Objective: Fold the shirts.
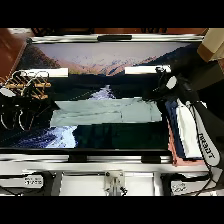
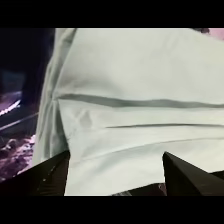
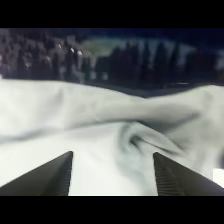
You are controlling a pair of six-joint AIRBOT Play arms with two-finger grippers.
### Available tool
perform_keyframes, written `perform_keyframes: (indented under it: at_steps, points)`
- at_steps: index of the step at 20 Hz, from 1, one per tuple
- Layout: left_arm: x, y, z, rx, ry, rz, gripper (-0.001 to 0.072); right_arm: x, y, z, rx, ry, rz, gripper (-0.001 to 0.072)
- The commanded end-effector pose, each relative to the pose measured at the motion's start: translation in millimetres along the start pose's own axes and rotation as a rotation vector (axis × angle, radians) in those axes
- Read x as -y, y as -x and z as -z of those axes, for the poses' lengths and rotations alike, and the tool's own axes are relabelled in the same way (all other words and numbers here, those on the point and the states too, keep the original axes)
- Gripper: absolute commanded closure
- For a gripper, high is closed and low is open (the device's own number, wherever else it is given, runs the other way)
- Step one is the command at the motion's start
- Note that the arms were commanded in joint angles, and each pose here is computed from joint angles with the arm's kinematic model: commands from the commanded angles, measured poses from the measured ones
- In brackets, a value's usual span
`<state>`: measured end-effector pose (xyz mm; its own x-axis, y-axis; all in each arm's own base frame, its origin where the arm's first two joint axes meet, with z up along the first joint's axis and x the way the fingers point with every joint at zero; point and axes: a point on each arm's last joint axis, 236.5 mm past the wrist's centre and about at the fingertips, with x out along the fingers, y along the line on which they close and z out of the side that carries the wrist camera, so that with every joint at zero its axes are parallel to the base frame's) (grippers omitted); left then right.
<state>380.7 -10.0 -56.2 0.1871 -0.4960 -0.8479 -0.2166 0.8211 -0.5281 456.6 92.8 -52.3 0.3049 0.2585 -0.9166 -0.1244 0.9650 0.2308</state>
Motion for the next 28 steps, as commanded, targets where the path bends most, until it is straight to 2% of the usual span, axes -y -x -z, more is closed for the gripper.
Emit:
perform_keyframes:
  at_steps: [1, 3, 10, 19, 20, 21, 22, 23, 24, 25, 26, 27, 28]
  points:
    - [10.1, 10.5, 5.3, -0.032, -0.037, 0.016, 0.0004, 31.5, 26.1, 19.3, -0.079, 0.030, 0.071, 0.0038]
    - [19.0, 25.6, -1.4, 0.016, -0.053, 0.012, 0.0004, 40.1, 25.9, 32.6, -0.134, -0.036, 0.047, 0.0038]
    - [48.3, 70.8, -5.8, 0.152, -0.127, 0.006, 0.0004, 46.8, -0.2, 50.0, -0.217, -0.088, 0.040, 0.0038]
    - [52.1, 75.2, -5.2, 0.163, -0.108, 0.011, 0.0006, 4.6, -36.9, 73.4, -0.337, -0.202, -0.146, 0.0043]
    - [52.1, 75.2, -5.1, 0.162, -0.108, 0.011, 0.0007, 2.2, -37.9, 75.9, -0.348, -0.204, -0.154, 0.0167]
    - [52.9, 75.2, -4.9, 0.161, -0.107, 0.015, 0.0006, 0.4, -38.1, 76.0, -0.349, -0.199, -0.153, 0.0391]
    - [54.7, 75.2, -5.1, 0.163, -0.106, 0.022, 0.0006, -0.1, -36.9, 75.2, -0.346, -0.199, -0.154, 0.0583]
    - [57.7, 75.4, -5.6, 0.165, -0.103, 0.035, 0.0007, -1.6, -34.2, 73.6, -0.340, -0.199, -0.158, 0.0646]
    - [62.0, 75.3, -5.7, 0.167, -0.102, 0.051, 0.0037, -4.4, -28.0, 69.2, -0.323, -0.192, -0.164, 0.0646]
    - [68.2, 74.1, -5.1, 0.165, -0.108, 0.069, 0.0221, -8.4, -17.7, 62.1, -0.292, -0.169, -0.173, 0.0646]
    - [78.1, 71.7, -3.4, 0.161, -0.140, 0.092, 0.0451, -13.0, -5.1, 54.3, -0.257, -0.155, -0.181, 0.0647]
    - [94.6, 67.5, -0.1, 0.152, -0.179, 0.129, 0.0588, -21.7, 12.2, 46.4, -0.220, -0.149, -0.200, 0.0647]
    - [115.4, 62.3, 3.9, 0.144, -0.220, 0.178, 0.0632, -28.9, 28.9, 40.5, -0.188, -0.136, -0.213, 0.0647]
